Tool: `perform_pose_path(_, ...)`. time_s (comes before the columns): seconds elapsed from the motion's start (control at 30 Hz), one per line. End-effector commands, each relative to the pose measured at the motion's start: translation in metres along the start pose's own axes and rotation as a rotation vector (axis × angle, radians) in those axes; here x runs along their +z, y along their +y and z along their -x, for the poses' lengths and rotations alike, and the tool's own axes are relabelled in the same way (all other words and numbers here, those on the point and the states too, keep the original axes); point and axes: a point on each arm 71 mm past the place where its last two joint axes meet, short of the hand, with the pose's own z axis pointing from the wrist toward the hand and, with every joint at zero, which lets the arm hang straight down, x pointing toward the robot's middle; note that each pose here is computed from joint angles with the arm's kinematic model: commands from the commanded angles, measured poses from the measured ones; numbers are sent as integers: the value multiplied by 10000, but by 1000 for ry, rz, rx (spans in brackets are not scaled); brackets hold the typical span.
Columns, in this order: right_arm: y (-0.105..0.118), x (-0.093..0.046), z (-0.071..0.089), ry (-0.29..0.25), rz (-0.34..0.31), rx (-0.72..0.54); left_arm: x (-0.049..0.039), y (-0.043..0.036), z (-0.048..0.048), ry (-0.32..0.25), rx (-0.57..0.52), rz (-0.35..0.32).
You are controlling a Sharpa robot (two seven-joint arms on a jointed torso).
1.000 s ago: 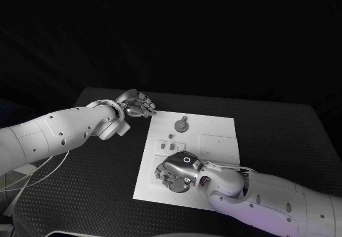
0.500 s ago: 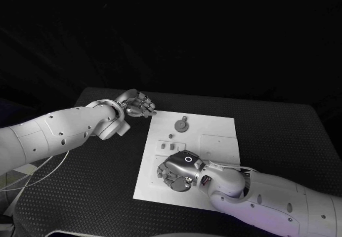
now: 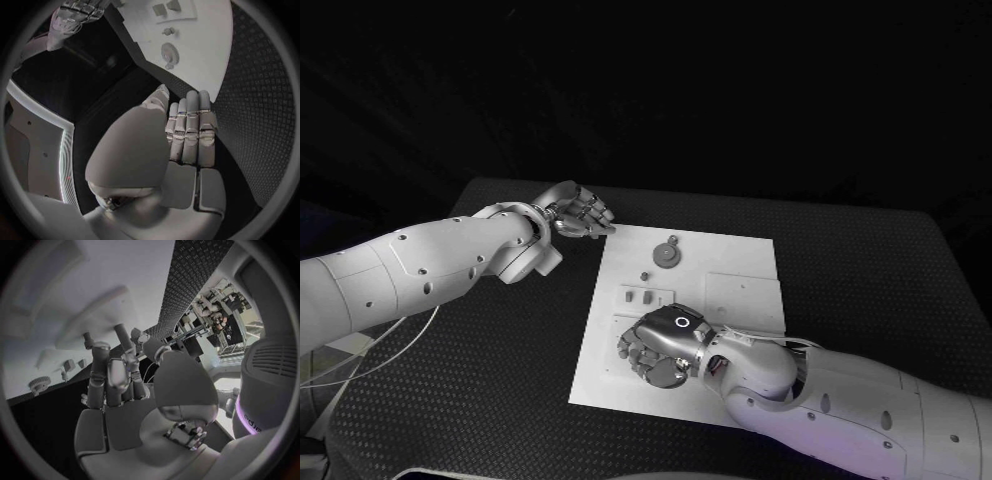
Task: Assemble the parts on the task board
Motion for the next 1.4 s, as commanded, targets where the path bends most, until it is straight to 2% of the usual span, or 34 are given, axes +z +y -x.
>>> perform_pose_path(0.03,7,-1,7,-12,-3,15,2,-11,-15,17,1,-3)
perform_pose_path(0.23,-38,-30,9,-16,-20,13,-1,-8,-12,17,1,-1)
perform_pose_path(0.4,-72,-109,51,-51,-32,52,-2,-5,-8,16,2,-1)
perform_pose_path(0.53,-137,-185,187,-102,-22,159,-4,-2,-3,14,2,-2)
perform_pose_path(0.6,-186,-231,284,-148,-26,200,-7,-1,2,11,2,-3)
perform_pose_path(0.7,-327,-308,474,-200,-67,279,-11,2,16,1,3,-7)
perform_pose_path(0.73,-395,-341,524,-188,-92,304,-14,4,22,-3,4,-8)
perform_pose_path(0.8,-590,-405,618,-131,-170,392,-18,11,34,-7,2,-8)
perform_pose_path(0.87,-781,-489,705,-119,-248,468,-25,18,44,-11,0,-7)
perform_pose_path(0.97,-1000,-662,781,-91,-337,506,-28,23,49,-12,-4,-4)
perform_pose_path(1.0,-1056,-708,801,-62,-359,501,-28,23,48,-11,-5,-4)
perform_pose_path(1.13,-1220,-847,831,-7,-420,489,-19,17,42,-12,-5,-6)
perform_pose_path(1.4,-1239,-1039,746,165,-486,427,-18,22,44,-11,-7,-5)
